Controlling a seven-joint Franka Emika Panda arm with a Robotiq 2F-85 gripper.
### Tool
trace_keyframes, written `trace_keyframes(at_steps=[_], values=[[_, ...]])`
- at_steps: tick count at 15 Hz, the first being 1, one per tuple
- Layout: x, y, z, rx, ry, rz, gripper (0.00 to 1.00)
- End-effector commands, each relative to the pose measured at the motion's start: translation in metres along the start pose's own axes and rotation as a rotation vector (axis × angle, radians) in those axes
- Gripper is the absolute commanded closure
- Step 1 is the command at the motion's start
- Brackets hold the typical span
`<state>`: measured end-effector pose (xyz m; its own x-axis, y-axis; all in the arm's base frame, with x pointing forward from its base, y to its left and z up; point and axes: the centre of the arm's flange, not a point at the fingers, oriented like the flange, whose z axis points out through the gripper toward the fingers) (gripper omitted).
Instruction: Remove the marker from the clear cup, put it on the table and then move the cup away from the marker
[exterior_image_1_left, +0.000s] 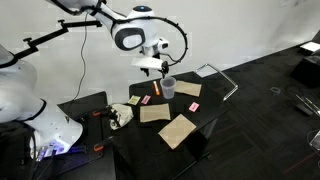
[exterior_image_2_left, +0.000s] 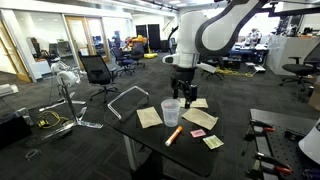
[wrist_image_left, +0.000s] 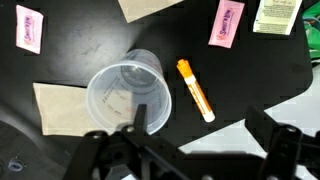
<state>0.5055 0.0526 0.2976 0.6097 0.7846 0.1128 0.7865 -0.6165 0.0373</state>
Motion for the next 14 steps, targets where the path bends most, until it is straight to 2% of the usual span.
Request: trace_keyframes(at_steps=[1,11,12,13,14], values=[[0.006,0.003,0.005,0.029,-0.029,0.015,0.0],[0.024,0.018,0.051,0.1,-0.064,0.013,0.0],[0.026,0.02,0.056,0.105,-0.066,0.013,0.17],[0.029,0.022,0.059,0.105,-0.068,0.013,0.28],[0.032,0.024,0.061,0.104,-0.069,0.013,0.34]])
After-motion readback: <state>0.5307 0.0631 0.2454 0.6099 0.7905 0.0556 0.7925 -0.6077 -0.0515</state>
